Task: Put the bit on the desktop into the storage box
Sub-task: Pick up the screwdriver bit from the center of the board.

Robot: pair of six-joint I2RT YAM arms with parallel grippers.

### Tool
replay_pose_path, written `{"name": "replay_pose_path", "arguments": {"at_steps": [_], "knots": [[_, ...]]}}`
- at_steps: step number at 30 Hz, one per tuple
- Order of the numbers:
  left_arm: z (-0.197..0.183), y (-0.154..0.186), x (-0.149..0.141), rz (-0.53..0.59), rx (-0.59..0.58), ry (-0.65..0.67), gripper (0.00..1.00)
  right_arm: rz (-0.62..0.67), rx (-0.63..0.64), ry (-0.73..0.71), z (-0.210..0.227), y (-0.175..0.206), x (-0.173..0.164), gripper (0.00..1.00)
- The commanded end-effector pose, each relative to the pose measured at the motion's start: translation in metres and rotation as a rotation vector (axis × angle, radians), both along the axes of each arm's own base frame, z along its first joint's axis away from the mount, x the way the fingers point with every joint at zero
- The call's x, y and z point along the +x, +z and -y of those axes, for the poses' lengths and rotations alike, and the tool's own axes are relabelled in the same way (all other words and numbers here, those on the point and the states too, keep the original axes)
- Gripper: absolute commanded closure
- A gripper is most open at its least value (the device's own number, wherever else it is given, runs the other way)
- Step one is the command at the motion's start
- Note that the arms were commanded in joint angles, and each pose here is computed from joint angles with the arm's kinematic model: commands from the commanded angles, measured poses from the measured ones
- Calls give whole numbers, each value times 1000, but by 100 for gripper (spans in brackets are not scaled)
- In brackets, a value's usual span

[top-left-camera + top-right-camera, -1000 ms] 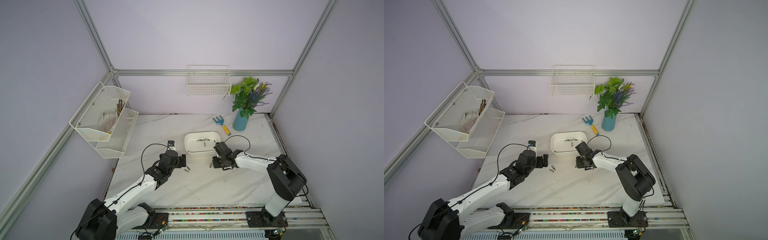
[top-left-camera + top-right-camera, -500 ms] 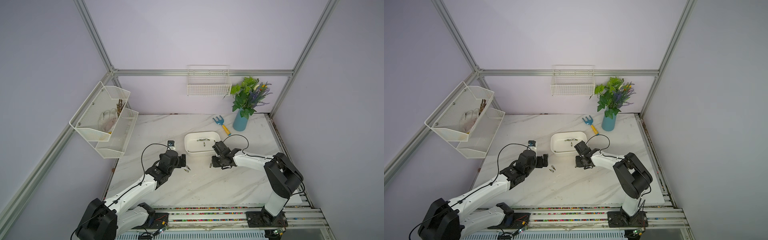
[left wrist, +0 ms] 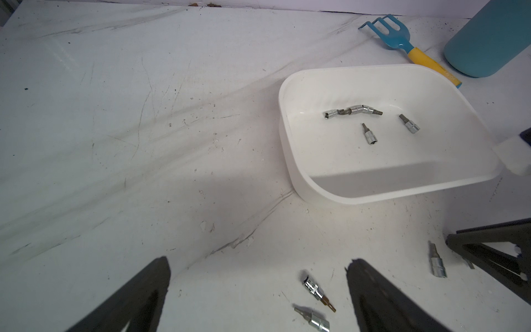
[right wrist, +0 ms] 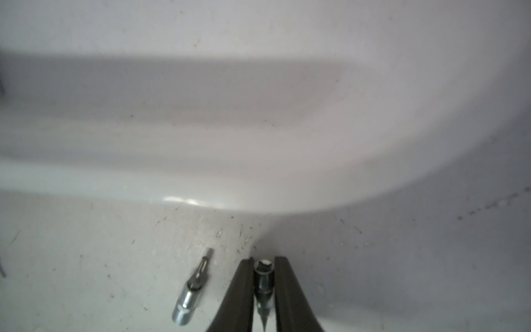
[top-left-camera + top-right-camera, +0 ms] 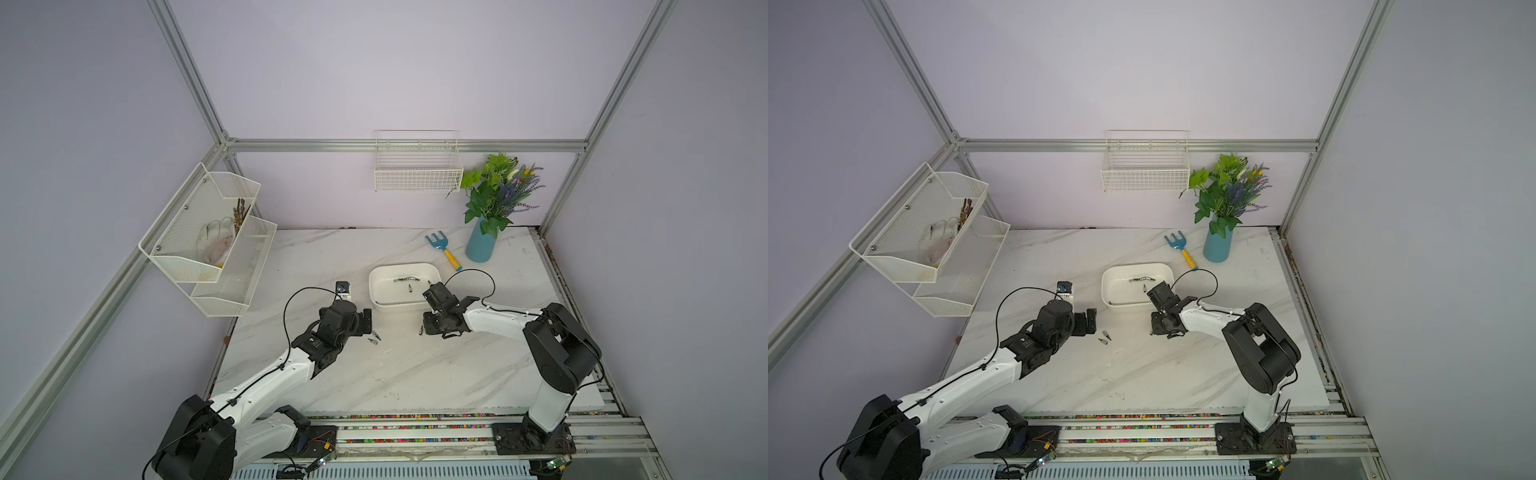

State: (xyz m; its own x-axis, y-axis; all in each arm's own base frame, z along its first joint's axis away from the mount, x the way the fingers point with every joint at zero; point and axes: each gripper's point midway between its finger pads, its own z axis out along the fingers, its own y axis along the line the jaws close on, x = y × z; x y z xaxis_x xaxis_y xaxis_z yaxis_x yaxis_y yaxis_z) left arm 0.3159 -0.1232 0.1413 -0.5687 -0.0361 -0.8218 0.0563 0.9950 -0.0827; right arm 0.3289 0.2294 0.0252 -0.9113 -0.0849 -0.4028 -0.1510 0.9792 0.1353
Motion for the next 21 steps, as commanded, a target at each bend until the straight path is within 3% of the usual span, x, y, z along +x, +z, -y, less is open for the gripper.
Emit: {"name": "replay_pose_path", "arguments": {"at_steps": [1, 11, 21], "knots": [[1, 20, 10, 63, -10, 10, 0, -22, -46, 8, 5, -6, -4, 85], [0, 21, 10, 67, -11, 14, 0, -21, -58, 13, 9, 0, -9, 87], [-2, 22, 9, 74, -14, 17, 0, 96, 44, 33, 0, 62, -2, 87]]}}
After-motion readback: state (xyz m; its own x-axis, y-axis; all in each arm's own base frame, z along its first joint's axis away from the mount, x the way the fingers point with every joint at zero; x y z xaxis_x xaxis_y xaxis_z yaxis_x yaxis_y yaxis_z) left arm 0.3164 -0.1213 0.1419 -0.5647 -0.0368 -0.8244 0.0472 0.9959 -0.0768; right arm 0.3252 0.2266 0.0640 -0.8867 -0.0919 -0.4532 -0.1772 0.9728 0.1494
